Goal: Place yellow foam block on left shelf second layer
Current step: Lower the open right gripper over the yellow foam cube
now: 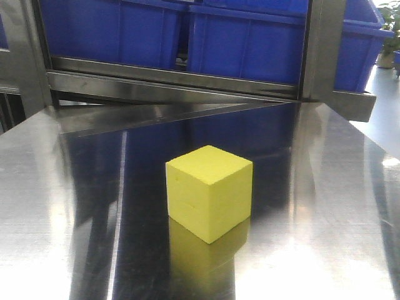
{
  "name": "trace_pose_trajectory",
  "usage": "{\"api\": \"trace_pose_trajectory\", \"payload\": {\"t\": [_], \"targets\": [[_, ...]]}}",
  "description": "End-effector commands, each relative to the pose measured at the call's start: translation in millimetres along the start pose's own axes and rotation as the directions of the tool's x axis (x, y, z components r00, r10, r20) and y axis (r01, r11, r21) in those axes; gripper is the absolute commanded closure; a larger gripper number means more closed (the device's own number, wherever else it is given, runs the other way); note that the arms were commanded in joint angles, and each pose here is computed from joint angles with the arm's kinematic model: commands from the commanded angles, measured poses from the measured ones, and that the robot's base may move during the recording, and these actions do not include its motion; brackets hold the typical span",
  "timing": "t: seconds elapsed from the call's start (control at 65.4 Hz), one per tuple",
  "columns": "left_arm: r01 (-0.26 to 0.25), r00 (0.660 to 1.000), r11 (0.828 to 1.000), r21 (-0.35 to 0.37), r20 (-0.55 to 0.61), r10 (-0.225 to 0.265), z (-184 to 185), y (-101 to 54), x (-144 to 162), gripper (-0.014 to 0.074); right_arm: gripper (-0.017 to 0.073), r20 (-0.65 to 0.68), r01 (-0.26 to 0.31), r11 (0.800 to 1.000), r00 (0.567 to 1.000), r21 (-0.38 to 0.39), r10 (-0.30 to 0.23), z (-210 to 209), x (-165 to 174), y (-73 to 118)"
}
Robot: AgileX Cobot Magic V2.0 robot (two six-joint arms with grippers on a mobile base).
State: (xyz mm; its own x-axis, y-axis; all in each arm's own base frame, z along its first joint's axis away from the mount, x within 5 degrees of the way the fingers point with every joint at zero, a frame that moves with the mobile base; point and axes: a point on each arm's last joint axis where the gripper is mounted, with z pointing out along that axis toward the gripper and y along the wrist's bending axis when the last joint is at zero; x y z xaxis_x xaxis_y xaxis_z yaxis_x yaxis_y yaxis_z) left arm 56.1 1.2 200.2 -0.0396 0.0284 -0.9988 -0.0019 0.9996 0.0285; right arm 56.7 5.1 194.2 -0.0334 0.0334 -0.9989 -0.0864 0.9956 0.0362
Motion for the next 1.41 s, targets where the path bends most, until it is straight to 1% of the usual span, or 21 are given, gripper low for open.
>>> {"api": "trace_pose_trajectory", "payload": {"t": [0.0, 0.092, 0.291, 0.367, 0.474, 0.535, 0.688, 0.734, 0.826, 0.902, 0.979, 1.04, 1.101, 1.147, 1.239, 1.254, 1.269, 1.3, 1.33, 1.376, 1.392], "targets": [[0.006, 0.997, 1.000, 0.023, 0.071, -0.008, 0, -2.1, 0, 0.0457, 0.0494, 0.125, 0.014, 1.000, 0.992, 0.002, -0.014, -3, -17, 0.3], [0.006, 0.997, 1.000, 0.023, 0.071, -0.008, 0, -2.1, 0, 0.0457, 0.0494, 0.130, 0.014, 1.000, 0.991, 0.002, -0.014, -3, -17, 0.3], [0.006, 0.997, 1.000, 0.023, 0.071, -0.008, 0, -2.1, 0, 0.0457, 0.0494, 0.219, 0.013, 1.000, 0.976, 0.000, -0.013, -6, -29, 0.7], [0.006, 0.997, 1.000, 0.023, 0.071, -0.008, 0, -2.1, 0, 0.0457, 0.0494, 0.259, 0.013, 1.000, 0.966, -0.001, -0.012, -10, -47, 1.3], [0.006, 0.997, 1.000, 0.023, 0.071, -0.008, 0, -2.1, 0, 0.0457, 0.0494, 0.272, 0.013, 1.000, 0.962, -0.002, -0.012, -19, -71, 2.4], [0.006, 0.997, 1.000, 0.023, 0.071, -0.008, 0, -2.1, 0, 0.0457, 0.0494, 0.255, 0.013, 1.000, 0.967, -0.002, -0.012, -22, -85, 2.9], [0.006, 0.997, 1.000, 0.023, 0.071, -0.008, 0, -2.1, 0, 0.0457, 0.0486, 0.160, 0.013, 1.000, 0.987, -0.005, -0.012, -19, -115, 4.3], [0.006, 0.997, 1.000, 0.023, 0.071, -0.008, 0, -2.1, 0, 0.0457, 0.0466, 0.112, 0.012, 1.000, 0.994, -0.009, -0.011, -14, -119, 4.7], [0.006, 0.997, 1.000, 0.023, 0.071, -0.008, 0, -2.1, 0, 0.0457, 0.0375, 0.048, 0.005, 0.999, 0.999, -0.037, -0.003, -5, -134, 7.0], [0.006, 0.997, 1.000, 0.023, 0.071, -0.008, 0, -2.1, 0, 0.0456, 0.0244, -0.020, 0.001, 0.997, 1.000, -0.073, -0.002, 5, -142, 10.2], [0.006, 0.997, 1.000, 0.023, 0.071, -0.008, 0, -2.1, 0, 0.0457, 0.0120, -0.091, 0.002, 0.991, 0.996, -0.131, -0.014, 19, -149, 16.3], [0.006, 0.997, 1.000, 0.023, 0.071, -0.008, 0, -2.1, 0, 0.0457, 0.0027, -0.162, 0.003, 0.982, 0.986, -0.190, -0.035, 32, -151, 24.1], [0.006, 0.997, 1.000, 0.023, 0.071, -0.008, 0, -2.1, 0, 0.0457, -0.0031, -0.214, 0.005, 0.971, 0.975, -0.239, -0.057, 41, -155, 31.6], [0.006, 0.997, 1.000, 0.023, 0.071, -0.008, 0, -2.1, 0, 0.0457, -0.0064, -0.281, 0.006, 0.960, 0.956, -0.281, -0.088, 53, -156, 40.1], [0.006, 0.997, 1.000, 0.023, 0.071, -0.008, 0, -2.1, 0, 0.0457, -0.0065, -0.393, 0.007, 0.932, 0.905, -0.361, -0.160, 70, -159, 58.4], [0.006, 0.997, 1.000, 0.023, 0.071, -0.008, 0, -2.1, 0, 0.0457, -0.0065, -0.413, 0.008, 0.925, 0.893, -0.379, -0.177, 74, -158, 63.3], [0.006, 0.997, 1.000, 0.023, 0.071, -0.008, 0, -2.1, 0, 0.0457, -0.0065, -0.412, 0.008, 0.920, 0.893, -0.392, -0.183, 75, -163, 65.9], [0.006, 0.997, 1.000, 0.023, 0.071, -0.008, 0, -2.1, 0, 0.0457, -0.0065, -0.457, 0.009, 0.902, 0.860, -0.432, -0.228, 85, -163, 78.6], [0.006, 0.997, 1.000, 0.023, 0.071, -0.008, 0, -2.1, 0, 0.0457, -0.0065, -0.475, 0.009, 0.894, 0.845, -0.448, -0.247, 89, -165, 84.0], [0.006, 0.997, 1.000, 0.023, 0.071, -0.008, 0, -2.1, 0, 0.0457, -0.0065, -0.510, 0.010, 0.875, 0.809, -0.484, -0.292, 100, -165, 98.4], [0.006, 0.997, 1.000, 0.023, 0.071, -0.008, 0, -2.1, 0, 0.0457, -0.0065, -0.507, 0.010, 0.870, 0.809, -0.493, -0.297, 100, -169, 101.1]]}}
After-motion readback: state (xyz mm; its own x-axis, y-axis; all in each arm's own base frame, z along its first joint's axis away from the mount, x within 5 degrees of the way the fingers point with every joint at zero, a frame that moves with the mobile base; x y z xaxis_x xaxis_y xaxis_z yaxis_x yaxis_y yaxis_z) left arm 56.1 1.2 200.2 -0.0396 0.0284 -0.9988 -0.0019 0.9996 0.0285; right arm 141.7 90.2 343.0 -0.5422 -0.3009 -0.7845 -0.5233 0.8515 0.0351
